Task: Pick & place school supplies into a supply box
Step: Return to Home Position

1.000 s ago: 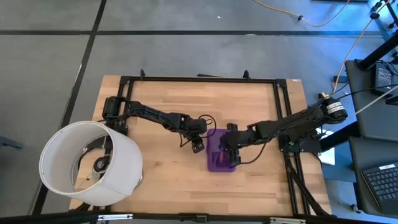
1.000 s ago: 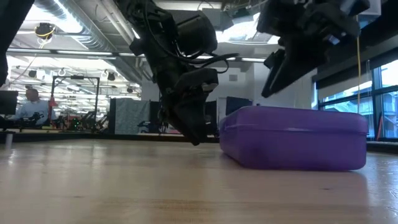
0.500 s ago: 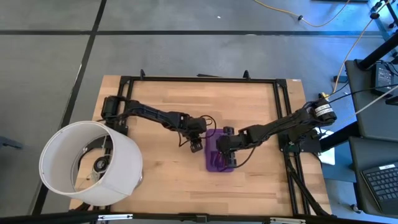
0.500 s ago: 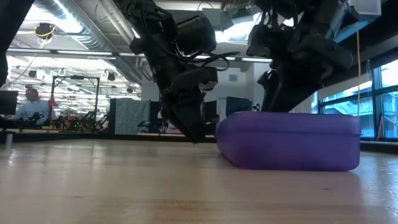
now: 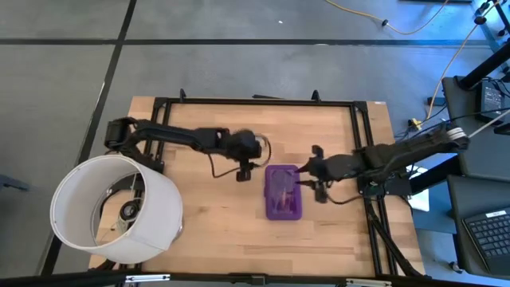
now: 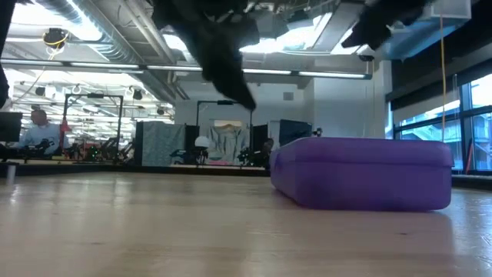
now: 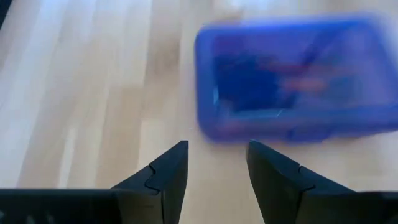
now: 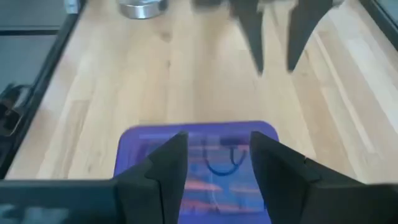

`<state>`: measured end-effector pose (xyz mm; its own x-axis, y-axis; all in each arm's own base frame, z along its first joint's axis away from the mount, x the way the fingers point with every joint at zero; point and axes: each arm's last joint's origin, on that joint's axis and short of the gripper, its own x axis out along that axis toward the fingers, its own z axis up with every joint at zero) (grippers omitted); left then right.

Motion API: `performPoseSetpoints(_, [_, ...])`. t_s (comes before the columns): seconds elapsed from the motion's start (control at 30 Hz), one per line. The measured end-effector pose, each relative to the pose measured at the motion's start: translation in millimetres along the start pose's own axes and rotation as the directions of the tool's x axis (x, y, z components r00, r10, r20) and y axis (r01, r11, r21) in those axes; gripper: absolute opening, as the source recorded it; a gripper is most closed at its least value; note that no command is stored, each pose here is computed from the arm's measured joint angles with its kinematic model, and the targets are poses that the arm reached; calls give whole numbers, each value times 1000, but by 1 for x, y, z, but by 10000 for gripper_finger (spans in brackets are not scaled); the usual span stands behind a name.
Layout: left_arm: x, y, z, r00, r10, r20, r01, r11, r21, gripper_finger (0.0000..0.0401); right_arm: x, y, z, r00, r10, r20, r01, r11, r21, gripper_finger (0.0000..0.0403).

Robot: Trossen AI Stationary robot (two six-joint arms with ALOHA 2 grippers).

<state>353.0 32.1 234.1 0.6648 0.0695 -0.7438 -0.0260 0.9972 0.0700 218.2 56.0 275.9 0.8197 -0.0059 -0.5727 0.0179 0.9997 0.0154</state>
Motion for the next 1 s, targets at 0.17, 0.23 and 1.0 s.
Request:
performPoseSetpoints(0.17, [-19,28,-15,983,-68,171,79,995,-57,157,-25,-13,-36,985,38,169,-39,999,0,176])
performPoseSetpoints(0.23, [-27,40,-35,978,-16,206,39,993,-110,157,-33,-19,-51,982,1,190,-3,1000,13,176])
performPoseSetpoints(1.0, [-106,33,-197,758,354,548,-50,869,-492,157,-58,-42,-130,902,-48,430,-39,981,192,176])
